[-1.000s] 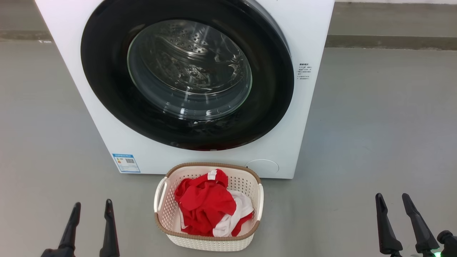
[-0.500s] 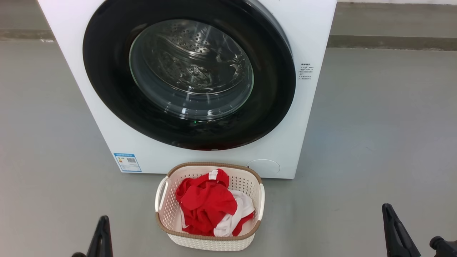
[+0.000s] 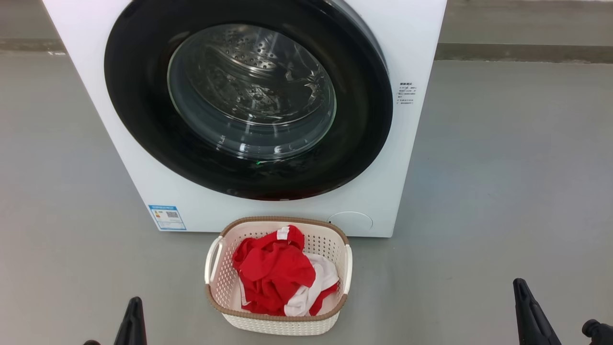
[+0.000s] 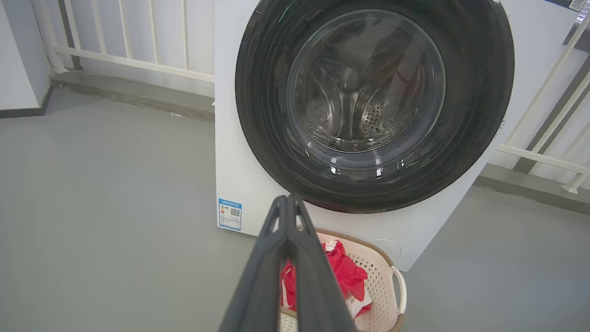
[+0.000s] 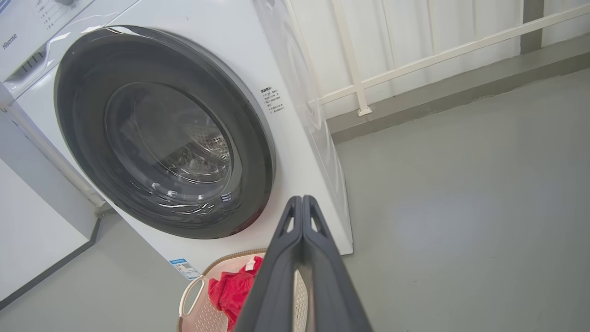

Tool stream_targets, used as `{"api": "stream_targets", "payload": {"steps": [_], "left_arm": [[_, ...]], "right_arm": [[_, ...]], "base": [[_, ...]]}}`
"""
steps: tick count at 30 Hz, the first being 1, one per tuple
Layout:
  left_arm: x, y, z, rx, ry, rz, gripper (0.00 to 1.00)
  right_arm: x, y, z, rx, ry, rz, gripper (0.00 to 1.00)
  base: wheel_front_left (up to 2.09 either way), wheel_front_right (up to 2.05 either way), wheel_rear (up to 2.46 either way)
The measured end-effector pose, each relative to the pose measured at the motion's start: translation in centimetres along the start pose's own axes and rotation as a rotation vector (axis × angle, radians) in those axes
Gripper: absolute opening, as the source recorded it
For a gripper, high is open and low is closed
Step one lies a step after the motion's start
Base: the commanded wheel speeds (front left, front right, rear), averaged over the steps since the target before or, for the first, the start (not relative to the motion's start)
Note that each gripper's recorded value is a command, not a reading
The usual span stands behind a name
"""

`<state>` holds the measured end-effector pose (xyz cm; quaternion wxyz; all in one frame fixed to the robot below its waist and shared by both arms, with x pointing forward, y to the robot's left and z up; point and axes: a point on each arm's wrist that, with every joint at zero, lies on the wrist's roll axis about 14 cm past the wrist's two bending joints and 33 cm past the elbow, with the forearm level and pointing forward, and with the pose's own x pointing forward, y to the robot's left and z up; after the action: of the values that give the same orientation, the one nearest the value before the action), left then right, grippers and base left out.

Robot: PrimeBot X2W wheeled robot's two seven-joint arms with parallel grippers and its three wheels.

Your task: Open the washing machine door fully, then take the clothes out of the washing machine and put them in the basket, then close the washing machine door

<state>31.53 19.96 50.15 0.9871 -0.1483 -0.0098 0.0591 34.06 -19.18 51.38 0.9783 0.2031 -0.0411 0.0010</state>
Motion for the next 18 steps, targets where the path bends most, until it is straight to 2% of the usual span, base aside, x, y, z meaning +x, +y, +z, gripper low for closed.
{"api": "stream_targets", "payload": {"steps": [18], "left_arm": [[0.9,0.5,-1.4,-0.208,0.074,0.026,0.0]], "right_arm": [[0.3,-1.0,-0.8,0.191,0.029,-0.051,0.0]], "base": [[0.0,0.0,0.0]]}}
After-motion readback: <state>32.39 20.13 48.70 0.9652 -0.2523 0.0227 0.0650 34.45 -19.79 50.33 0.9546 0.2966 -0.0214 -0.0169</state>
